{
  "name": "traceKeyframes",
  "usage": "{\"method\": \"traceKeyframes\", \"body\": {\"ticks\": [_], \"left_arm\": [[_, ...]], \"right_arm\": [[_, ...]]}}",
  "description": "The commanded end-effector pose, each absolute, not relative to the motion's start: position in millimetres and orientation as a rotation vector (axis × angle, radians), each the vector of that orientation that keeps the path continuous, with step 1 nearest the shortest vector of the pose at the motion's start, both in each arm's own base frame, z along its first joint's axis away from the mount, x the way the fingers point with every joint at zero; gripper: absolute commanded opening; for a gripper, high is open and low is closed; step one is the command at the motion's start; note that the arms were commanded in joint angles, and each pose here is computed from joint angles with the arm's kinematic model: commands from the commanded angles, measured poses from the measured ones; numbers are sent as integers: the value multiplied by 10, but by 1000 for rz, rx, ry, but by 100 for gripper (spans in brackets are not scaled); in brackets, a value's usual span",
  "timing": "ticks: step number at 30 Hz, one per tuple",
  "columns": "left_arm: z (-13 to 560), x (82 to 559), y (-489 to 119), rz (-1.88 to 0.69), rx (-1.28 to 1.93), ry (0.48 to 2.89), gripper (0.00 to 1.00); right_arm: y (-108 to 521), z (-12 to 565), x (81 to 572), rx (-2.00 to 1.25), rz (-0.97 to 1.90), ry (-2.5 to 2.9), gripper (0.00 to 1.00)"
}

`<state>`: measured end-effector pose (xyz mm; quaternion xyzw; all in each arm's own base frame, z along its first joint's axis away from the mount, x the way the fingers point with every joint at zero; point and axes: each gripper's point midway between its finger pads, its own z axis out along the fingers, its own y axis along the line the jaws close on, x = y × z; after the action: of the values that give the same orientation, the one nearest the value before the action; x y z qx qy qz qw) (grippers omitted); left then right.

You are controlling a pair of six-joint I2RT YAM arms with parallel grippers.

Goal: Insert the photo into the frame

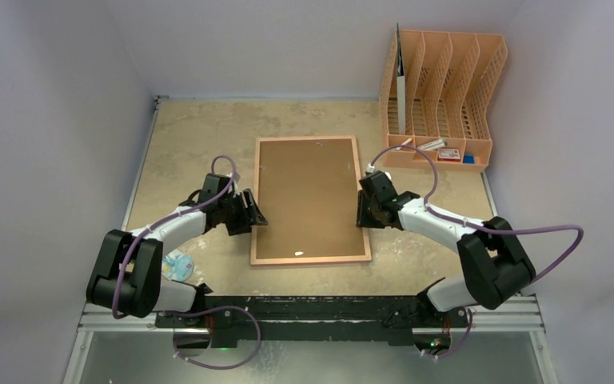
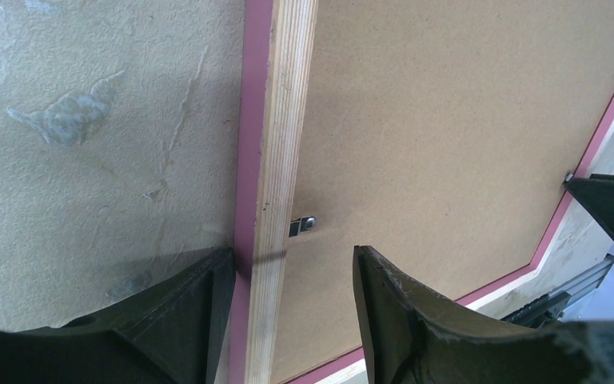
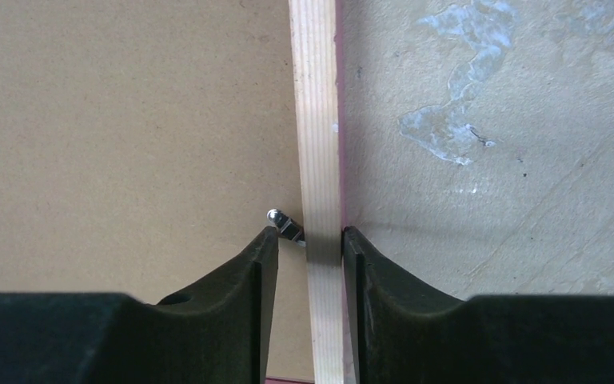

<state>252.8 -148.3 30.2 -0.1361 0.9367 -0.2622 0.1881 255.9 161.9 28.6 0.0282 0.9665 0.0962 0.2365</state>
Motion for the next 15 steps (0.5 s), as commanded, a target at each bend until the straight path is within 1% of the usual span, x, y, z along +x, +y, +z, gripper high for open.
{"method": "traceKeyframes", "body": {"ticks": [1, 4, 7, 12, 15], "left_arm": [[307, 2500, -1466, -711, -352, 2642, 58], [301, 2503, -1467, -711, -353, 2643, 58], [302, 2498, -1468, -712, -352, 2644, 58], [299, 2496, -1468, -712, -352, 2645, 58], [302, 2506, -1470, -713, -352, 2643, 58]], "right_arm": [[1664, 310, 2486, 55, 305, 2664, 34], [1663, 290, 2518, 58, 294, 2662, 32], [1668, 270, 2557, 52, 282, 2655, 32], [1678, 269, 2561, 20, 287, 2654, 40], [1682, 293, 2548, -6, 293, 2653, 42]]}}
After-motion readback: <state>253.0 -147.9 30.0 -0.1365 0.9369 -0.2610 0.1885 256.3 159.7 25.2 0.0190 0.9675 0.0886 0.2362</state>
